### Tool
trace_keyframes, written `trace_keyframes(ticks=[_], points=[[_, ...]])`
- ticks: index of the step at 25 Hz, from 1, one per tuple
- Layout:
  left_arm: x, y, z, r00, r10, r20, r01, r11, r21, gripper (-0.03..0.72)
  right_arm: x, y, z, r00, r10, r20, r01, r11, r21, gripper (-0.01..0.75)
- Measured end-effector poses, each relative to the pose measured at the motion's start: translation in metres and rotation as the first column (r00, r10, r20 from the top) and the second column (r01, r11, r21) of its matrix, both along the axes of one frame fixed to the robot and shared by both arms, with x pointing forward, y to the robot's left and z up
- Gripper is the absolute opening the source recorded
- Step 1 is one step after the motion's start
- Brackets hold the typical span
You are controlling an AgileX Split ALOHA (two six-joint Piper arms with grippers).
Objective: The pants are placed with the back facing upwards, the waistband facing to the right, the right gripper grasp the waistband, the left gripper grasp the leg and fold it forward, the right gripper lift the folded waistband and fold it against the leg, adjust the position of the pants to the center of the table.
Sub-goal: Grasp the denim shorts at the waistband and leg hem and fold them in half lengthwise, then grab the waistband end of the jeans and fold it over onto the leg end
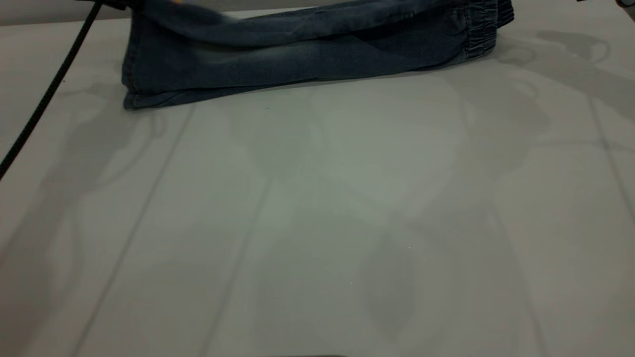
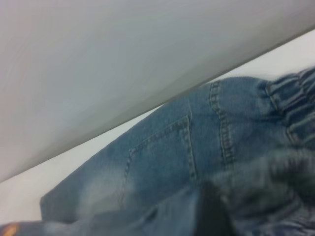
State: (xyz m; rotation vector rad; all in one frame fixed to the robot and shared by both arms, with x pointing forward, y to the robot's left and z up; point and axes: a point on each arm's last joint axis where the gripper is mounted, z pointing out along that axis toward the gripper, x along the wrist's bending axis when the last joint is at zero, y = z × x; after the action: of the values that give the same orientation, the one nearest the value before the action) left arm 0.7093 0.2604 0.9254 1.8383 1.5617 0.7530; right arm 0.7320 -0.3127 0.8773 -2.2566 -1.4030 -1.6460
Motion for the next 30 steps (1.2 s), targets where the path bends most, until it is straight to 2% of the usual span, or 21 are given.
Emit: trace_keyframes(ticks=[2,5,9,12,14,19,30], points=[[0.000,0.000,0.000,1.000,-0.001,0.001,0.001,1.000,0.001,0.326,0.000,0.000,0.000,1.000,0.006,0.007,-0.006,1.000,-0.013,0.483],[0.000,0.000,0.001,1.000,0.001,0.008,-0.001,1.000,0.001,0.430,0.000,0.000,0.000,1.000,0.013,0.015,-0.012,1.000,-0.027,0.566],[0.000,0.000,0.000,1.000,-0.002,-0.004,0.002,1.000,0.000,0.505,-0.002,0.001,-0.002,0.999,0.048,0.011,-0.048,0.997,-0.057,0.591],[-0.004,-0.001,-0.004,0.998,-0.014,-0.066,0.014,1.000,-0.004,0.513,-0.007,0.002,-0.004,0.992,0.126,-0.025,-0.127,0.990,-0.061,0.591],[-0.007,-0.002,-0.007,0.993,-0.023,-0.114,0.023,1.000,-0.007,0.515,-0.013,0.004,-0.008,0.981,0.172,-0.089,-0.177,0.983,-0.049,0.591],[-0.014,-0.011,-0.012,0.978,-0.056,-0.199,0.054,0.998,-0.015,0.516,-0.021,0.004,-0.017,0.957,0.175,-0.230,-0.191,0.980,-0.051,0.591],[-0.020,-0.042,-0.013,0.967,-0.127,-0.219,0.126,0.992,-0.019,0.516,-0.002,-0.002,-0.050,0.967,0.134,-0.216,-0.155,0.984,-0.084,0.591]])
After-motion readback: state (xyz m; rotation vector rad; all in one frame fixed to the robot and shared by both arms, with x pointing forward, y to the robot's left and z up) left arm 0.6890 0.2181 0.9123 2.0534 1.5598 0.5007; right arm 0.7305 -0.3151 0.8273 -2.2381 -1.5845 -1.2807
